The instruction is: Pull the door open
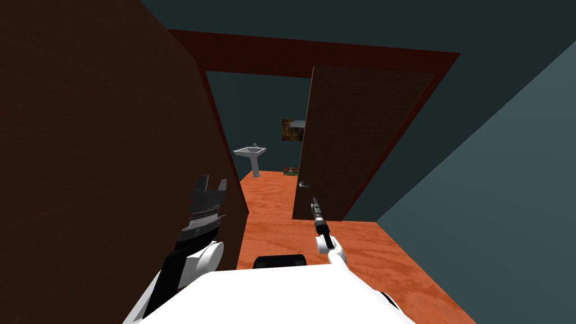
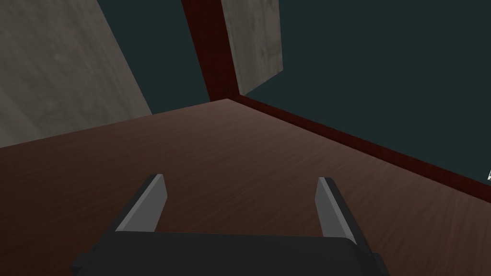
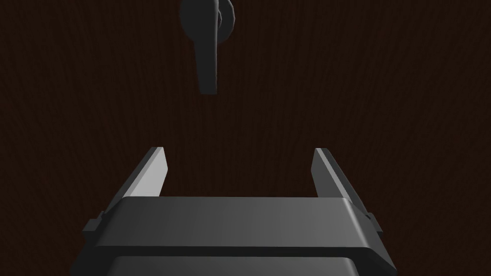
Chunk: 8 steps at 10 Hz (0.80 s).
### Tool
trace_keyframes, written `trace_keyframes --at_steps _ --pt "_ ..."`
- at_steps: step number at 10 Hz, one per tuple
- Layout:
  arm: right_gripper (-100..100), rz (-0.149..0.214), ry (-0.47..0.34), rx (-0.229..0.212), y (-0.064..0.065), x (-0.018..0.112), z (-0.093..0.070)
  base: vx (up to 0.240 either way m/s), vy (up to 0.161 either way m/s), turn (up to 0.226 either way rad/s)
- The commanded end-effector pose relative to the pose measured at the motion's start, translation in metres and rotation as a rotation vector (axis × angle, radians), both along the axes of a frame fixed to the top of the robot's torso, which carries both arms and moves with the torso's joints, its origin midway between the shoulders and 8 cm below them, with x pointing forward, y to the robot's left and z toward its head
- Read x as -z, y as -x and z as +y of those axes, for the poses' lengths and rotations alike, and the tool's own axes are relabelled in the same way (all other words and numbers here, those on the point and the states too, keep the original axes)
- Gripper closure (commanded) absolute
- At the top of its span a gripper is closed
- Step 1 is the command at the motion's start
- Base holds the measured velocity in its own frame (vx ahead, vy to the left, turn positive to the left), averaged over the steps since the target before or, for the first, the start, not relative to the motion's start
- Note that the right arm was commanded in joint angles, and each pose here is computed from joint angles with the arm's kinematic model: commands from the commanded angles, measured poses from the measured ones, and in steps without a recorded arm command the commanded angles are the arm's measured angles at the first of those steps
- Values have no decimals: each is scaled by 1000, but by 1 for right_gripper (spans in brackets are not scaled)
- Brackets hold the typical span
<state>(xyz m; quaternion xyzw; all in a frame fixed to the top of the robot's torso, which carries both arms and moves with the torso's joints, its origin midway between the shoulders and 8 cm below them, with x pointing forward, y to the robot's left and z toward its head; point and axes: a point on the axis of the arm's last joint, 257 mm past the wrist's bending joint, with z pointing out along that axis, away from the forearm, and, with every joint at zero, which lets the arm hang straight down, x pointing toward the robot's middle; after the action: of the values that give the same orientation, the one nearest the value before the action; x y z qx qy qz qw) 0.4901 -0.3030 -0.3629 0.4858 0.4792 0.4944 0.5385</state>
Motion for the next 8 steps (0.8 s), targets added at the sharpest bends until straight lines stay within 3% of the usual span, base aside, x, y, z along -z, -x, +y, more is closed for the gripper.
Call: trace_keyframes --at_steps 1,4,5,6,8 --pt "-100 21 -12 -2 0 9 4 132 16 -12" --pt "-100 64 -37 -9 3 27 11 162 25 -19" --pt "-100 55 -32 -8 3 24 10 65 17 -2" --pt "-100 59 -34 23 8 26 -11 77 -41 251" --pt "-100 61 -35 63 15 28 -36 159 -28 223"
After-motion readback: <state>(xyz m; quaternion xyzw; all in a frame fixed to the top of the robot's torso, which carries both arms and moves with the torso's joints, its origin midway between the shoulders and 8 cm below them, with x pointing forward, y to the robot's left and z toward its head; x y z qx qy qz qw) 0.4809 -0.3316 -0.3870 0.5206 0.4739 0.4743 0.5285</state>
